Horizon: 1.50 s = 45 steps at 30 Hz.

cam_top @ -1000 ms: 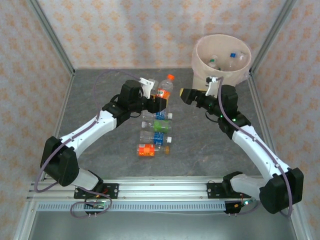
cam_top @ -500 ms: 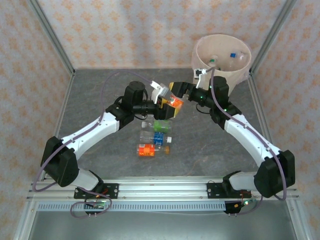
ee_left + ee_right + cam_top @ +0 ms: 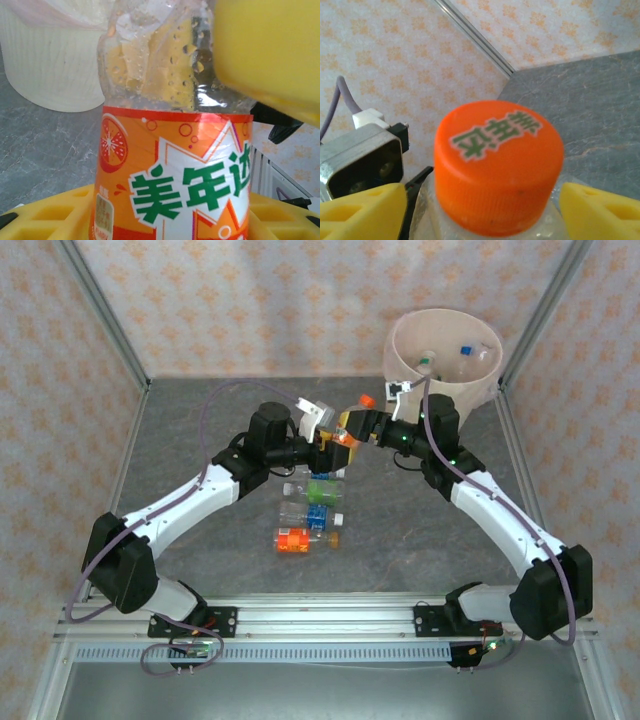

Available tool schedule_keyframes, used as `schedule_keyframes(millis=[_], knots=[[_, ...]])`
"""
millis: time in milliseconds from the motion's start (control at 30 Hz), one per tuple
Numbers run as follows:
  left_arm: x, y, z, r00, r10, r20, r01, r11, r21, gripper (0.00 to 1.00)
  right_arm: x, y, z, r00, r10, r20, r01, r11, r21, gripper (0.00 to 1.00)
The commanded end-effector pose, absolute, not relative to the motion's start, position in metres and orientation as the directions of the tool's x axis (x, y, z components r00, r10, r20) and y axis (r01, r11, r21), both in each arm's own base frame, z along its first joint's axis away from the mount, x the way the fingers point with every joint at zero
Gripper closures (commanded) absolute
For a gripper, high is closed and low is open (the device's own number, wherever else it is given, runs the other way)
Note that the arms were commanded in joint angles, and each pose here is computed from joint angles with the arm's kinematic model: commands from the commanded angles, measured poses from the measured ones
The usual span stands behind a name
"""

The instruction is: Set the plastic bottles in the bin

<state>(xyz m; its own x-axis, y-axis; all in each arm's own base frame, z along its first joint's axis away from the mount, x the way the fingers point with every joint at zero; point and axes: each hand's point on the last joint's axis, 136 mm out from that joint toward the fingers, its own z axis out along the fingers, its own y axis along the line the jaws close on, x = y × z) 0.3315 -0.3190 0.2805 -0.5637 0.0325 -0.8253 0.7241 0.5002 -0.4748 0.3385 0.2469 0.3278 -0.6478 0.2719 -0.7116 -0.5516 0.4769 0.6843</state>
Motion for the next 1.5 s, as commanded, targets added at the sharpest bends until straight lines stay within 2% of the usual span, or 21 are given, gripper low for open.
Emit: schedule_keyframes(millis=[0,100,133,233,300,433,600,733,867,1167,1467], knots=[[0.342,-0.319,0.291,-0.529,0.008,-0.848,0.728,0.518,-0.449,0.57,0.331,0.250,0.331,-0.637,0.251,-0.729,-0.583,0.461,0.669,0.34],[0.342,-0.318,0.290,-0.541,0.009,-0.841,0.718,0.526,-0.456,0.53,0.336,0.245,0.335,-0.618,0.263,-0.741,-0.572,0.495,0.654,0.42],[0.341,-0.317,0.290,-0.541,0.008,-0.841,0.718,0.525,-0.457,0.49,0.341,0.241,0.336,-0.609,0.276,-0.744,-0.553,0.524,0.648,0.45],[0.338,-0.312,0.292,-0.533,-0.001,-0.846,0.716,0.533,-0.452,0.24,0.356,0.223,0.337,-0.573,0.297,-0.764,-0.474,0.640,0.604,0.53],[0.333,-0.306,0.295,-0.519,-0.008,-0.854,0.719,0.537,-0.442,0.14,0.367,0.206,0.338,-0.547,0.312,-0.777,-0.412,0.708,0.574,0.58],[0.328,-0.285,0.297,-0.490,-0.033,-0.871,0.686,0.602,-0.409,0.00,0.385,0.179,0.350,-0.498,0.332,-0.801,-0.355,0.765,0.538,0.61],[0.328,-0.245,0.296,-0.440,-0.101,-0.892,0.571,0.735,-0.365,0.00,0.406,0.142,0.378,-0.394,0.301,-0.868,-0.287,0.857,0.428,0.70],[0.333,-0.197,0.287,-0.400,-0.175,-0.900,0.366,0.870,-0.332,0.00,0.422,0.119,0.415,-0.276,0.279,-0.920,-0.243,0.905,0.348,0.85],[0.335,-0.154,0.271,-0.379,-0.223,-0.898,0.155,0.942,-0.299,0.00,0.443,0.093,0.441,-0.192,0.291,-0.937,-0.169,0.931,0.324,1.00],[0.324,-0.116,0.257,-0.367,-0.240,-0.899,-0.012,0.967,-0.253,0.00,0.497,0.037,0.462,-0.146,0.214,-0.966,0.050,0.977,0.209,1.00],[0.317,-0.097,0.251,-0.338,-0.250,-0.907,-0.082,0.968,-0.237,0.00,0.540,-0.003,0.449,-0.231,0.022,-0.973,0.244,0.969,-0.036,0.97]])
